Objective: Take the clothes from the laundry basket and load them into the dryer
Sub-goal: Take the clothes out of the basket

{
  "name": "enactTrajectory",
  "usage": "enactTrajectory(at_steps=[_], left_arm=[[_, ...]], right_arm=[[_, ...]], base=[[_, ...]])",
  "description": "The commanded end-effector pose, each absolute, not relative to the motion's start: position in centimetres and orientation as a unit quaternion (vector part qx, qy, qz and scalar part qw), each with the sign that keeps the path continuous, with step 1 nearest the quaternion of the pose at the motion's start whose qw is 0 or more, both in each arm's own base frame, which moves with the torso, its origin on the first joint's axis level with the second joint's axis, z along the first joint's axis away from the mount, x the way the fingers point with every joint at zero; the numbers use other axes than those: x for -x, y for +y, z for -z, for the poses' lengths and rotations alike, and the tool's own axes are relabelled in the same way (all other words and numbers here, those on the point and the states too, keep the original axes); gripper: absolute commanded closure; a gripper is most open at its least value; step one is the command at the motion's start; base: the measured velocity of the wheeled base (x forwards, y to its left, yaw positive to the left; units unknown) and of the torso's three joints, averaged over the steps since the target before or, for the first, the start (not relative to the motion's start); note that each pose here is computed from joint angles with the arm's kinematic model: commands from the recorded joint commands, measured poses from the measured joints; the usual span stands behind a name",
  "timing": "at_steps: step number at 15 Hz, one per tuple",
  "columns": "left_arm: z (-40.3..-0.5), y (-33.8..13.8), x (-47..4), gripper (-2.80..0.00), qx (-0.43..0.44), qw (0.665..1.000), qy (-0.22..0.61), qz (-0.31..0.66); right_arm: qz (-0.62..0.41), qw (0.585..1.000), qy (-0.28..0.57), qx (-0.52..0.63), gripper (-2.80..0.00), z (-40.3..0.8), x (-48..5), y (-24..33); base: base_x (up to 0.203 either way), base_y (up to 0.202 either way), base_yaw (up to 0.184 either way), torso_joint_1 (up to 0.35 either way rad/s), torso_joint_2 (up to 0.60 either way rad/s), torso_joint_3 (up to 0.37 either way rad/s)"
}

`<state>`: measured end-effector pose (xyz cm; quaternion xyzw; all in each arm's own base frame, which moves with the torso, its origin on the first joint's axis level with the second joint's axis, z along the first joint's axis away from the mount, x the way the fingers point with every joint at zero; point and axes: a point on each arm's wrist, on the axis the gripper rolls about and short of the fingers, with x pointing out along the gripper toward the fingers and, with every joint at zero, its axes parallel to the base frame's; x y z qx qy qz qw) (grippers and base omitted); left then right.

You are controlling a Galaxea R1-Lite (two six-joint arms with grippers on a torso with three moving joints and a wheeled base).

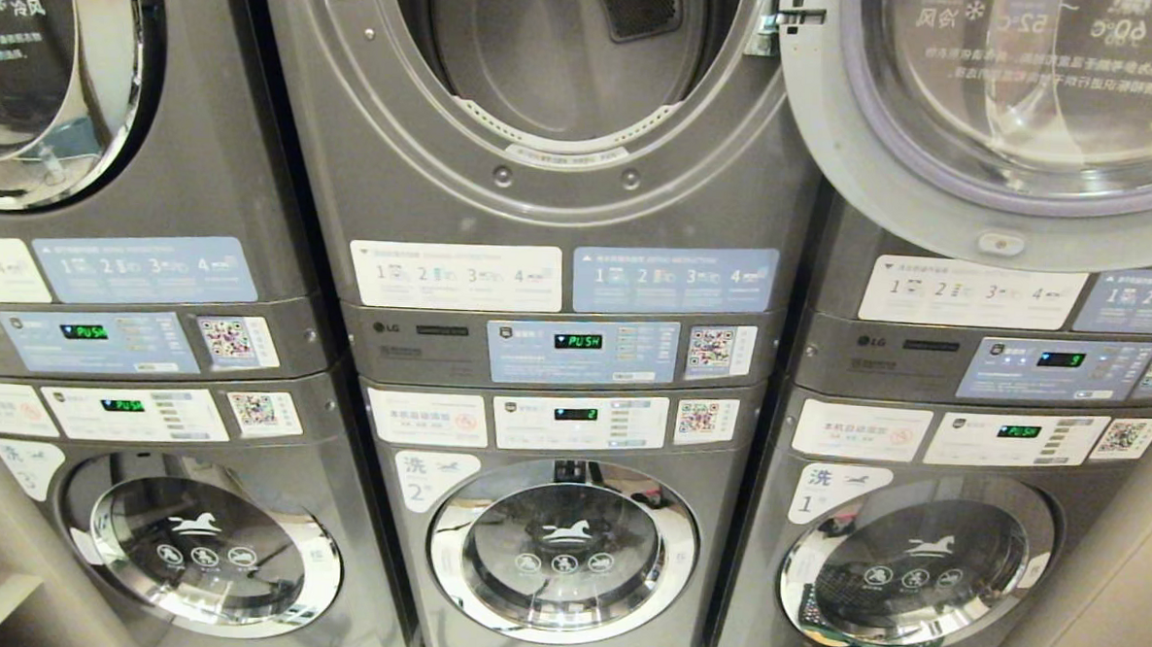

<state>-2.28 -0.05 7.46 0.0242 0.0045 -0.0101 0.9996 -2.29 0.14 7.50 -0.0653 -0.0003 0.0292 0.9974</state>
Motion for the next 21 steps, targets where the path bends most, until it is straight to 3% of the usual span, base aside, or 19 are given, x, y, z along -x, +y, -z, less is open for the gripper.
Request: enactTrajectory(at_steps=[1,21], left_arm=[[-7.41,-0.05,2.26,0.00,-0.024,1.000,0.006,0.010],[-7.46,-0.05,2.27,0.00,-0.024,1.000,0.005,0.010]], right_arm=[[-0.030,0.997,0.000,0.066,0.00,-7.50,2.28,0.14],[-0.029,0.997,0.000,0.067,0.00,-7.50,2.28,0.14]], base=[[0.000,0.000,0.000,-0.095,0.19,0.101],[0.000,0.000,0.000,-0.126,0.28,0.149]])
